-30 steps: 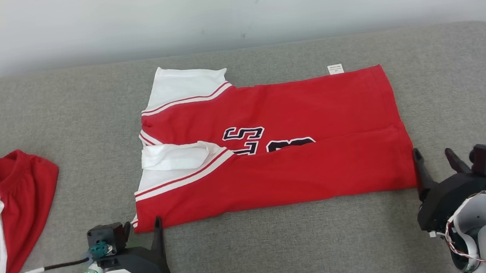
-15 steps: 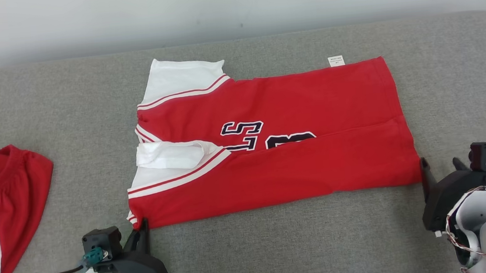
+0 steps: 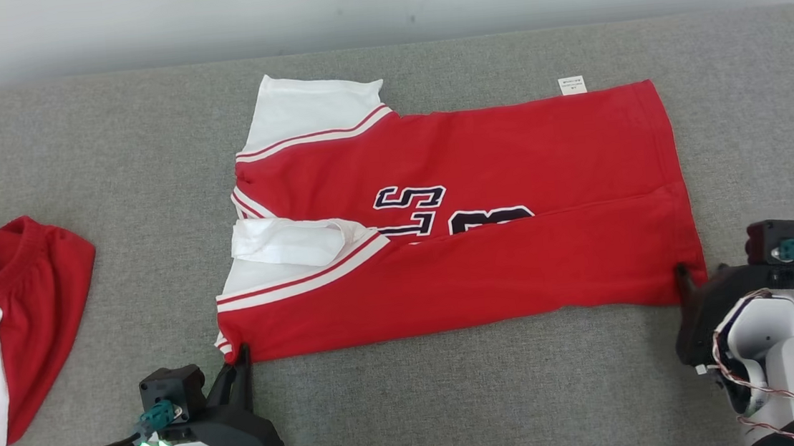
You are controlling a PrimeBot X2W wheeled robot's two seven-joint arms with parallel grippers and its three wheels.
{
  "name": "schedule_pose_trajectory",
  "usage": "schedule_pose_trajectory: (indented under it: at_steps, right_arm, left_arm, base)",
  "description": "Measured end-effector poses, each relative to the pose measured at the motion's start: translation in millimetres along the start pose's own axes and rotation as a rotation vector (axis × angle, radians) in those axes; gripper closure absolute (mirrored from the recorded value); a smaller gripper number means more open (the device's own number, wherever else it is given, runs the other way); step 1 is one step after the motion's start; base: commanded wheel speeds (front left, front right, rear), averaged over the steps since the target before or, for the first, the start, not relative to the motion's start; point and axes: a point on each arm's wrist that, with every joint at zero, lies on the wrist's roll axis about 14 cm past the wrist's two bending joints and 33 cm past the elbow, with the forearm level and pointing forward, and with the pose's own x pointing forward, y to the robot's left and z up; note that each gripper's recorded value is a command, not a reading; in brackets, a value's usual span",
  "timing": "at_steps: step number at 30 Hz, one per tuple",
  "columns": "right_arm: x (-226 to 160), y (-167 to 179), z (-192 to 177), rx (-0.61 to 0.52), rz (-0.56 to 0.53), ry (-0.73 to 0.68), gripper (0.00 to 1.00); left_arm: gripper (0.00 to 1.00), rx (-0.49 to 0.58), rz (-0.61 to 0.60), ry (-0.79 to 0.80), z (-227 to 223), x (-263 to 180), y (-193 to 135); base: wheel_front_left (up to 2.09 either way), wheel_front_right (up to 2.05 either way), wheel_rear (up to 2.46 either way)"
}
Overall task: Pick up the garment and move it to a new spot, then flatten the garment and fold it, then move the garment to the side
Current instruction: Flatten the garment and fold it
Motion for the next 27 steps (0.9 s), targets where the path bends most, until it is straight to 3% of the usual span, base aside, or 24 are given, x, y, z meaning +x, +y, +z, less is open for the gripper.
schedule_pose_trajectory:
  at_steps: [1, 5, 15, 27]
  right_arm:
    - [0.4, 2.9, -0.1, -0.005, 0.008, 0.0, 1.0]
    - [-3.5, 15.3, 0.7, -0.026, 0.045, -0.012, 1.0]
    - [-45.3, -6.6, -8.4, 0.013, 0.036, -0.048, 1.0]
    - [-87.3, -22.8, -52.1, 0.086, 0.011, 0.016, 1.0]
  left_arm:
    - [1.0, 0.001, -0.001, -0.001, 0.2, 0.0, -0.4]
    - [1.0, -0.003, -0.038, -0.006, 1.4, -4.2, -7.9]
    - [1.0, -0.029, -0.064, 0.005, -8.5, -39.4, -2.3]
    - [1.0, -0.027, -0.09, 0.112, -41.2, -89.3, -13.2]
  base:
    - [0.0, 0.0, 0.0]
    - [0.0, 0.0, 0.0]
    - [0.0, 0.0, 0.0]
    - [0.0, 0.0, 0.0]
